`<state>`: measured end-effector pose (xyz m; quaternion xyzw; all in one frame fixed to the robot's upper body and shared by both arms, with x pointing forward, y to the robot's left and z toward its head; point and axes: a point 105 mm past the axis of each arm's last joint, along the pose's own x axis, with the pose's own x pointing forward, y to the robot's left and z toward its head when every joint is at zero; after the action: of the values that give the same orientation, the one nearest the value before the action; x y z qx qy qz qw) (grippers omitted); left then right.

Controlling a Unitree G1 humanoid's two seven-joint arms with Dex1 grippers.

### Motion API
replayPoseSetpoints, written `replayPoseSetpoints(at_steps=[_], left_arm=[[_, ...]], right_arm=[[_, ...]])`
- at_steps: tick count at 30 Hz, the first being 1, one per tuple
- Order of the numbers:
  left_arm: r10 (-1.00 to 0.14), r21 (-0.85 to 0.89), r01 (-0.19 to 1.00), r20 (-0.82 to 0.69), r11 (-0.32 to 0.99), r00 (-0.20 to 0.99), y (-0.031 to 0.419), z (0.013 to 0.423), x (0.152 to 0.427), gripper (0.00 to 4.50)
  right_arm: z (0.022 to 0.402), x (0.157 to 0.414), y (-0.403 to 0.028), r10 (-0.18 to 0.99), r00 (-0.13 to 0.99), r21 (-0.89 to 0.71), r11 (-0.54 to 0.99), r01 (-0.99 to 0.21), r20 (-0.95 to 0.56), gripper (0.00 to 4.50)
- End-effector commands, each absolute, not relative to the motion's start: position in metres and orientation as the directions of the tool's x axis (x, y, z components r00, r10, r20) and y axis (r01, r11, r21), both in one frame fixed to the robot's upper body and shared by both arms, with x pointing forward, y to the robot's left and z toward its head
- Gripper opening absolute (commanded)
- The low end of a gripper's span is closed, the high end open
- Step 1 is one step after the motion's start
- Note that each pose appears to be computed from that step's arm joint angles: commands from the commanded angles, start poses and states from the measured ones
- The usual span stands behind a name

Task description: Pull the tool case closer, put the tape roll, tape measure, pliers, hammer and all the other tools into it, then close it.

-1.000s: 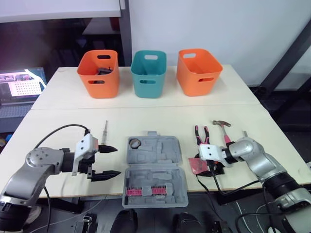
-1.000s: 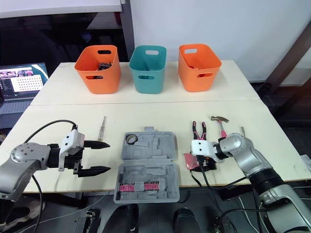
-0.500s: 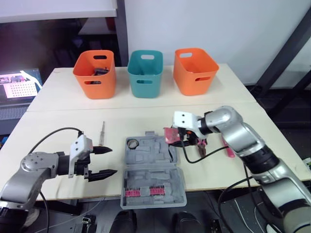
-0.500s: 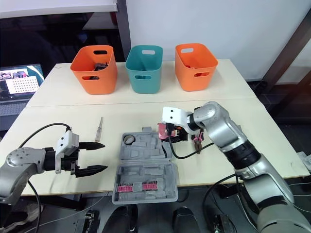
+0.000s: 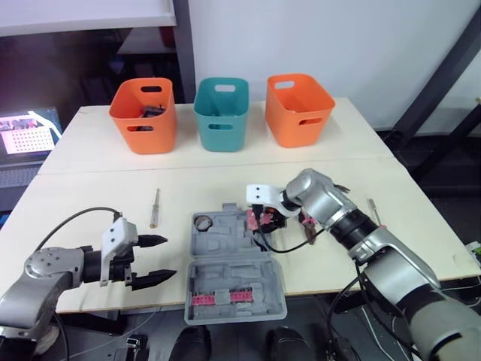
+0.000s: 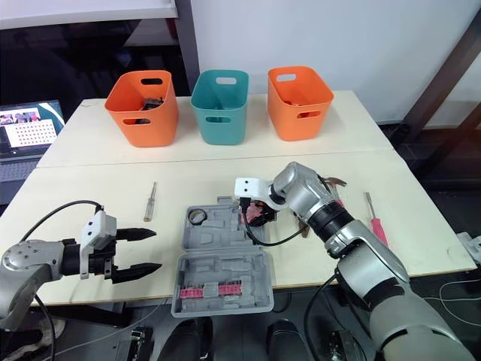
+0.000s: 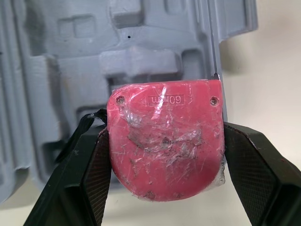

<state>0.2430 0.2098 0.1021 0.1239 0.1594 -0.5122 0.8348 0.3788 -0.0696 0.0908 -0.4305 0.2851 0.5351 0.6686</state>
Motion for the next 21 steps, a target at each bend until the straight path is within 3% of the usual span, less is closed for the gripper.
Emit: replayPoseSetpoints(at_steps=[1, 21], left_arm=[[-0.816, 0.093, 0.894, -0.374, 0.439, 0.440, 0.2101, 0.1127, 0.2428, 4.50], [-0.809, 0.093, 0.893, -0.390, 0.441, 0.440, 0.2102, 0.1068, 0.2413, 4.50]], right_arm=[[0.1001, 0.3879, -0.0661, 0.461, 0.300, -0.328, 0.019, -0.944, -0.835, 3.00], [0.0954, 0.3836, -0.0586, 0.437, 0.257, -0.310, -0.053, -0.949, -0.862, 3.00]])
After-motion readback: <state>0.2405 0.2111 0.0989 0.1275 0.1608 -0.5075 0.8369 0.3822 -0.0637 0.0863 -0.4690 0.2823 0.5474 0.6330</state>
